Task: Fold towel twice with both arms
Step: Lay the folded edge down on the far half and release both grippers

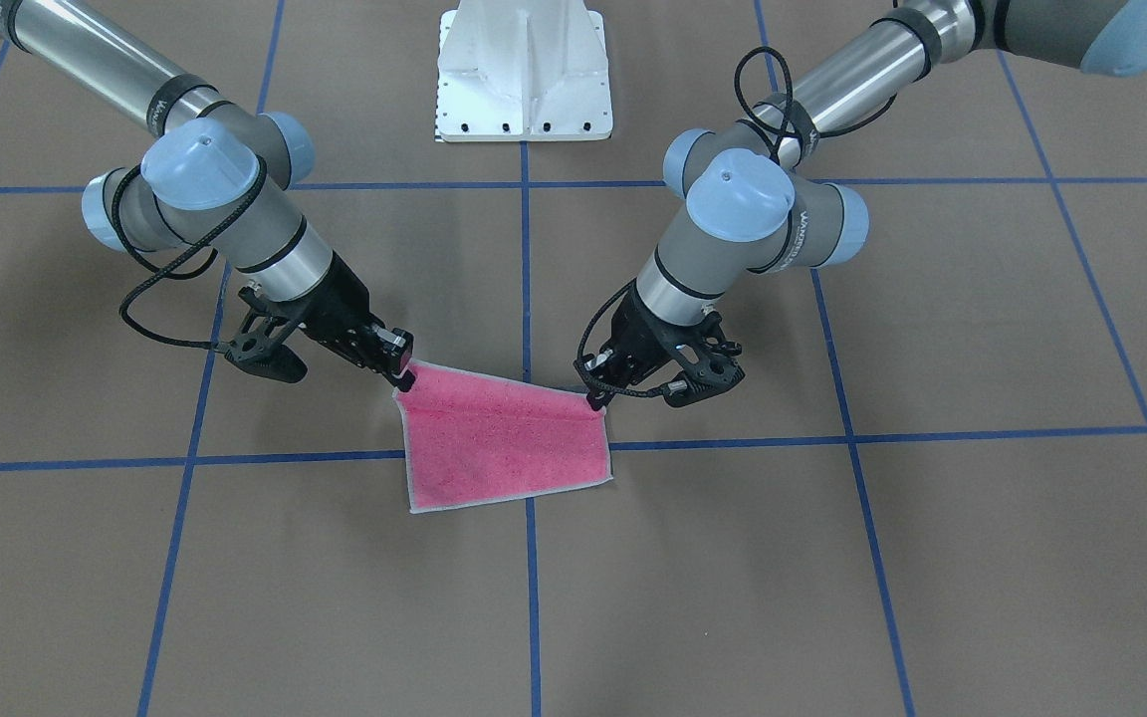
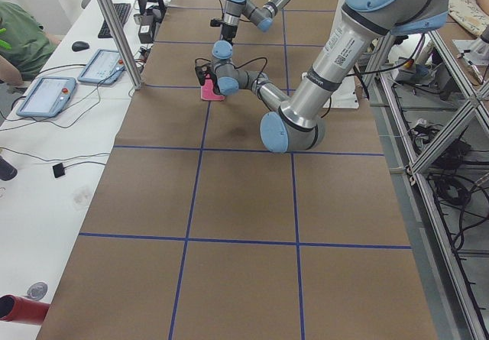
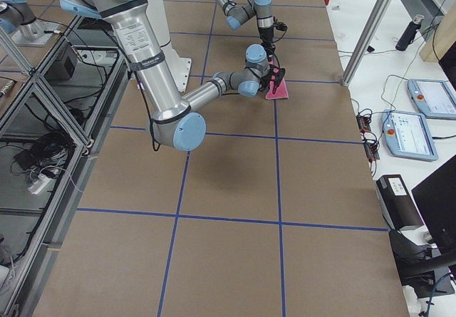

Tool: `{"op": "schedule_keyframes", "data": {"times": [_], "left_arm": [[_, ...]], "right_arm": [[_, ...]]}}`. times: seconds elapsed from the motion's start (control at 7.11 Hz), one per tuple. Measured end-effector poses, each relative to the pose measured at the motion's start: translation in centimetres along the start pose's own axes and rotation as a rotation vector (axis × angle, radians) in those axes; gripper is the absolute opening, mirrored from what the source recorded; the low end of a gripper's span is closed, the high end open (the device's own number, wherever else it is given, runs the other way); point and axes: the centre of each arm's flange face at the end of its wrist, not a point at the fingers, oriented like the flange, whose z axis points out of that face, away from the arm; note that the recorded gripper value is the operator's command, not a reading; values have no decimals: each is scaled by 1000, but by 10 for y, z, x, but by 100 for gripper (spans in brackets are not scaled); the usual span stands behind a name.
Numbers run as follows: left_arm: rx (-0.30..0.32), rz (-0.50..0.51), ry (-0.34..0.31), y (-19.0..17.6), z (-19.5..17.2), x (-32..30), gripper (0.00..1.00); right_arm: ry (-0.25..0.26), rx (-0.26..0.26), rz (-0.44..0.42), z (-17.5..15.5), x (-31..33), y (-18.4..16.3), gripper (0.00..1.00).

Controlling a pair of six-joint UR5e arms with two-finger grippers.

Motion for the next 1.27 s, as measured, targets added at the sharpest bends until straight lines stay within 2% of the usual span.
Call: {"op": "schedule_keyframes", "data": {"times": [0.56,1.27], "left_arm": [[4,-4,2,-3,0,0,0],[14,-13,-11,-15,15,1,0]], "right_arm": [[14,65,10,21,-15,-17,0],[26,90,13,36,-25,-21,0]]}}
